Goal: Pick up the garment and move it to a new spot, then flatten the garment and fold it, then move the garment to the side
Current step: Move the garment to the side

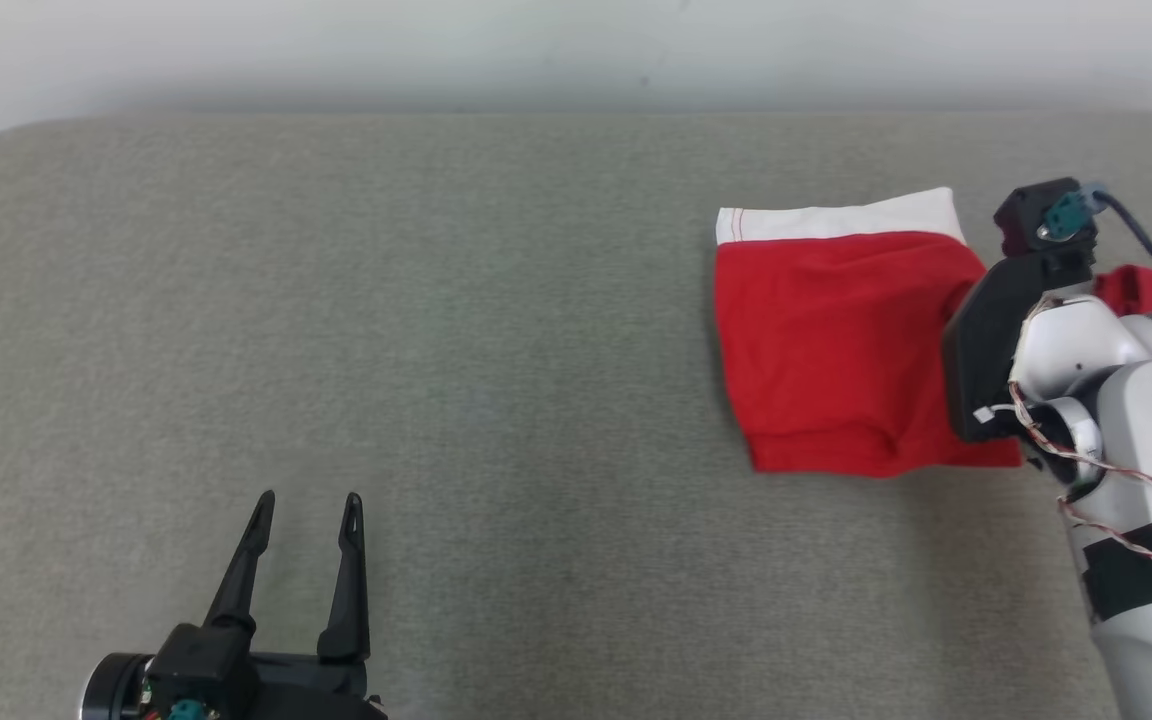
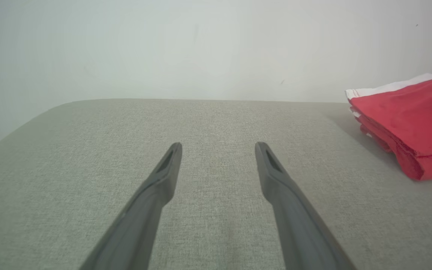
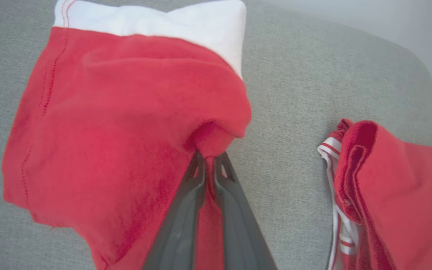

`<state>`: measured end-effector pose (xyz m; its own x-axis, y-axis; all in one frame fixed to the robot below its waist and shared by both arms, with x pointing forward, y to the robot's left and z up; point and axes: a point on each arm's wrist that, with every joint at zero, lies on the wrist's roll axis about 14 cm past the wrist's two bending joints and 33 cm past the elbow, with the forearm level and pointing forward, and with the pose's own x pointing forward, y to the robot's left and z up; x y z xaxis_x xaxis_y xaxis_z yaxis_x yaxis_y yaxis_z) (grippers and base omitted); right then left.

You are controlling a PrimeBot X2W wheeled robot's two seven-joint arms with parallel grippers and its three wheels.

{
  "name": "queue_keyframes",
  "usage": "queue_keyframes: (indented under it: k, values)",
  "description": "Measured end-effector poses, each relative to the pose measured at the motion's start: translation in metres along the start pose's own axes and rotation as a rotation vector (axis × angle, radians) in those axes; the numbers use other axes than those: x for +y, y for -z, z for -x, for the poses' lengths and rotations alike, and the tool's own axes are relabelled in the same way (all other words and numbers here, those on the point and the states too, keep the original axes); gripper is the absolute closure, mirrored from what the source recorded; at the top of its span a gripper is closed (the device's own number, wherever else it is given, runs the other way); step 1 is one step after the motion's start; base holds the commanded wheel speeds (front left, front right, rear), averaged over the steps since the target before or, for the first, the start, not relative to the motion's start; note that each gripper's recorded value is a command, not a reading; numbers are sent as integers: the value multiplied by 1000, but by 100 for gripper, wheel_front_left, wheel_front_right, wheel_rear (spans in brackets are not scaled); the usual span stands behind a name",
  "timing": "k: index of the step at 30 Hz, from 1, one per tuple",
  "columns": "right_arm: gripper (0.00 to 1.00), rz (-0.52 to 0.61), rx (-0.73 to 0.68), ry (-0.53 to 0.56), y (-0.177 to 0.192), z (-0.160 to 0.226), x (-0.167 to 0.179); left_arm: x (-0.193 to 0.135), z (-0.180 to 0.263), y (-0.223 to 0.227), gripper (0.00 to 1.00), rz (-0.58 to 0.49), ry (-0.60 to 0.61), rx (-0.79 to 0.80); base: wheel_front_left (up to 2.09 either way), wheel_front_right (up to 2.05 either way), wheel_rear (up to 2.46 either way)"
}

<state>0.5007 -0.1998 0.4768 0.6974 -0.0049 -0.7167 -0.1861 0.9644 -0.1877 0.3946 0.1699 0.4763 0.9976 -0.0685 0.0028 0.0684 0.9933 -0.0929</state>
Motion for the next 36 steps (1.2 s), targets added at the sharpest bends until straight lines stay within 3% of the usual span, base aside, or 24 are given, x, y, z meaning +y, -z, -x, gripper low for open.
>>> queue_keyframes:
  k: [11,19,28,36]
  values:
    - [100,46,-16,205,9,46,-89,-36,-17,0,0,5,120,-11,0,0,0]
    - [100,90,4,296,14,46,-126,-38,-24,10,0,-2,137,15,0,0,0]
    - [100,37,74,429,45,52,-191,-31,-27,18,0,-18,133,34,0,0,0]
    - [100,45,54,501,59,50,-221,-28,-31,24,0,-39,140,47,0,0,0]
